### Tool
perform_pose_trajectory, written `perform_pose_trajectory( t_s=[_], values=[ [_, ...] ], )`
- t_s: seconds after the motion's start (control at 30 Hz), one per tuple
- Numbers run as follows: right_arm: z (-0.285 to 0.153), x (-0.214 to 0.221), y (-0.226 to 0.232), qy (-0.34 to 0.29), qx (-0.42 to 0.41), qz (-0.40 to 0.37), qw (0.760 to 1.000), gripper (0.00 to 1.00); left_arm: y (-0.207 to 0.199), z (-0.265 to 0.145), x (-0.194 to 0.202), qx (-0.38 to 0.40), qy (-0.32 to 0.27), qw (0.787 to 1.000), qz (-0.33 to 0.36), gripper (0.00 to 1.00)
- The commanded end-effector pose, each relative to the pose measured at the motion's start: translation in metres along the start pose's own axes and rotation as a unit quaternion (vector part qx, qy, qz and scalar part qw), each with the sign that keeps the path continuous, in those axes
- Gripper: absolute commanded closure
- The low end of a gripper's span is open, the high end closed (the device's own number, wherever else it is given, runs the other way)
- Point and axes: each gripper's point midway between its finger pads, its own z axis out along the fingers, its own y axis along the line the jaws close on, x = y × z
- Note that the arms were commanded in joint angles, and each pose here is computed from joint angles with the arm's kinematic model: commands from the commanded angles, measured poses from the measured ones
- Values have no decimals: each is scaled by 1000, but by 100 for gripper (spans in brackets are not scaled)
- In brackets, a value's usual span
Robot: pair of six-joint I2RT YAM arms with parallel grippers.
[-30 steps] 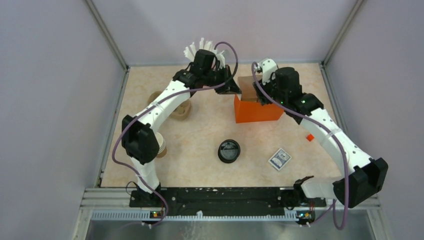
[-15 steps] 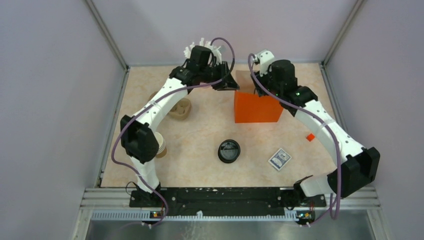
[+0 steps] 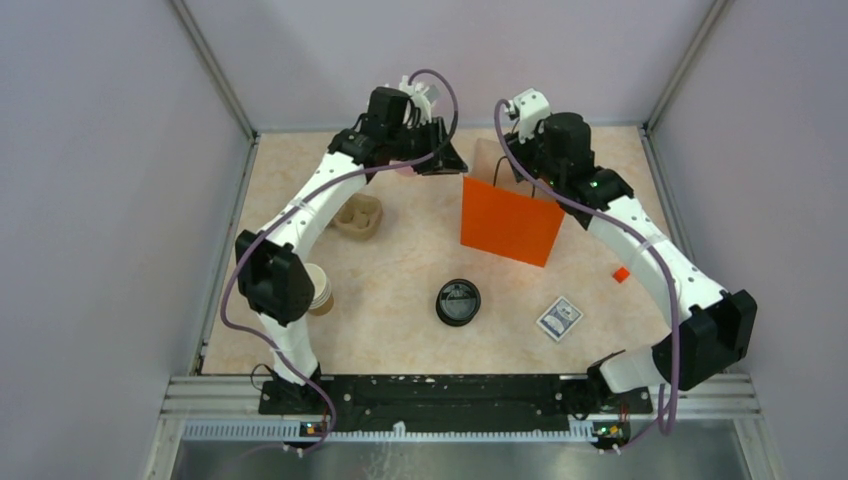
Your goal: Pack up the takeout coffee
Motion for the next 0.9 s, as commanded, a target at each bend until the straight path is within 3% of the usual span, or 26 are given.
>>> perform_pose_trajectory(
  t_s=[0.0, 0.47, 0.63, 0.87],
  values=[
    [-1, -40, -24, -63, 44, -1, 997, 47, -23, -29, -14, 12, -33, 999, 35, 65],
    [-12, -73, -29, -148, 46, -66, 986, 47, -22, -49, -21, -4, -55, 997, 46, 64],
    [-13, -87, -36, -164, 59, -85, 981, 47, -21, -57, -24, -17, -66, 997, 45, 54],
    [-30, -117, -50, -196, 83, -104, 972, 47, -26, -71, -29, -25, -84, 995, 58, 52]
  ],
)
